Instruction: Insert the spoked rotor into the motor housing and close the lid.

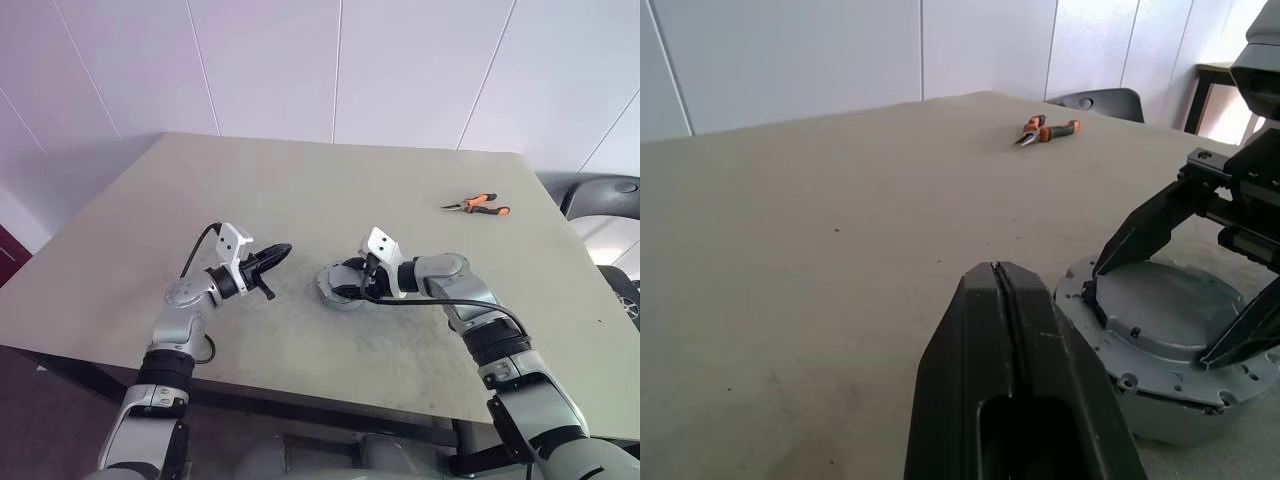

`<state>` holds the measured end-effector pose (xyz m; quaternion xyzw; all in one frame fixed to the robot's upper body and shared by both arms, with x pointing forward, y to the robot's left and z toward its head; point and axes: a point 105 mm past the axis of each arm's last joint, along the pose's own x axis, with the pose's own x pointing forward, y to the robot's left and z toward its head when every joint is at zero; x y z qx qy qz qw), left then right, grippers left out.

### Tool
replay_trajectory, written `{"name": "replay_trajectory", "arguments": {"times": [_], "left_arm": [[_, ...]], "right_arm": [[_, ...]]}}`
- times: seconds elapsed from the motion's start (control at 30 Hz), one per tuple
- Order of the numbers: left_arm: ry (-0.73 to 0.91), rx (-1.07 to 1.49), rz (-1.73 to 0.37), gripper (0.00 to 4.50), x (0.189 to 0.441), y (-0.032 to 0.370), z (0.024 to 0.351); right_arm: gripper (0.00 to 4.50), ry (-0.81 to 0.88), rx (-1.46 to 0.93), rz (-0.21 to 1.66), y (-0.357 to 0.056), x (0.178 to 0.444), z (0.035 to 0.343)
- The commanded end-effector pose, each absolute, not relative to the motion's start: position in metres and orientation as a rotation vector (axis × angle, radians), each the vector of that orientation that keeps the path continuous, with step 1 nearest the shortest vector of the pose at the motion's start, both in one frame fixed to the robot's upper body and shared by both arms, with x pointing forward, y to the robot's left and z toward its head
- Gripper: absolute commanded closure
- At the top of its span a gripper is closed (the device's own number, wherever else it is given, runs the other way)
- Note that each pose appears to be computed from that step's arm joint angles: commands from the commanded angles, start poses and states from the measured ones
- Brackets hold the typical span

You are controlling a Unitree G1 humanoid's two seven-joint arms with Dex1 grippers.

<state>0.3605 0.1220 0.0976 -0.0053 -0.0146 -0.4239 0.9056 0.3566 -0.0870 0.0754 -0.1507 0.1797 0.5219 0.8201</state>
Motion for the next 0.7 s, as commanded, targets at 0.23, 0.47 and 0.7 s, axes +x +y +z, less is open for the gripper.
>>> {"name": "replay_trajectory", "arguments": {"times": [0.23, 0.47, 0.7], "left_arm": [[-0.085, 0.016, -0.896, 4.5, 0.364, 0.1171, 0.1145], [-0.087, 0.014, -0.895, 4.5, 0.3627, 0.1167, 0.1148], [-0.086, 0.016, -0.89, 4.5, 0.3618, 0.1171, 0.1142]], "right_arm": [[1.46, 0.315, -0.35, 1.066, -0.0894, 0.3635, 0.0895], [1.46, 0.316, -0.356, 1.054, -0.0905, 0.3642, 0.0882], [1.46, 0.315, -0.357, 1.049, -0.0905, 0.3642, 0.0875]]}}
